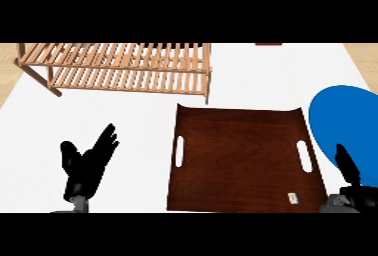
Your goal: Pick the lemon from the tray and place it in the plate
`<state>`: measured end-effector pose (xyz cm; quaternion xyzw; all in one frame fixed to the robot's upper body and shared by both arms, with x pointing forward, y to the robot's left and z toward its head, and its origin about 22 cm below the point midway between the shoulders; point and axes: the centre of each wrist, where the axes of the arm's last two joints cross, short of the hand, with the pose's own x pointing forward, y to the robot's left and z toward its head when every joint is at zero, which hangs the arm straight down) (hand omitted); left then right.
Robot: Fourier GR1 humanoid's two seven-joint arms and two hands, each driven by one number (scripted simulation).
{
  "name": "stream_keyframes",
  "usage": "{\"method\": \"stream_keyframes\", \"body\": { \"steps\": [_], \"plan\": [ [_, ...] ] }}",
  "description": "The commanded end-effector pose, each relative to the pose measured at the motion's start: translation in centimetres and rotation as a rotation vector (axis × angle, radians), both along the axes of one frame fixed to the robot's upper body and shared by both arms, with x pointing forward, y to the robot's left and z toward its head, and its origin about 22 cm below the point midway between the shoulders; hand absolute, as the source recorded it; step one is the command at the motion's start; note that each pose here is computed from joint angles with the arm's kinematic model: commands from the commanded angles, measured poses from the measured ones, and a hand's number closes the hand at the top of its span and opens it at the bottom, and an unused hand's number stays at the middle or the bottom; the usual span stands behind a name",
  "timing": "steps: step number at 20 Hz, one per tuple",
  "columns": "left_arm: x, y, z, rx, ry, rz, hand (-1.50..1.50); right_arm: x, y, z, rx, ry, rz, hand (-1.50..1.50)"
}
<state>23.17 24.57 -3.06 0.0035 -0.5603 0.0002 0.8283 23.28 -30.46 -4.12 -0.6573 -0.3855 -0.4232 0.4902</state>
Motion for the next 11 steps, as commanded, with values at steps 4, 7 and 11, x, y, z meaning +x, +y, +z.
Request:
{"method": "stream_keyframes", "body": {
  "steps": [4,7,11],
  "plan": [
    [-0.5,-0.8,-1.6,0.013,0.007,0.003,0.00,-3.0,2.3,-2.5,0.058,0.015,0.009,-1.50],
    [-1.0,-0.3,-0.6,-0.001,0.010,-0.014,0.00,-1.3,2.3,-1.5,0.070,0.016,0.018,-1.50],
    [0.4,0.3,-0.3,0.005,0.008,-0.010,0.00,-1.3,3.2,-1.5,0.079,0.005,0.041,-1.50]
  ]
}}
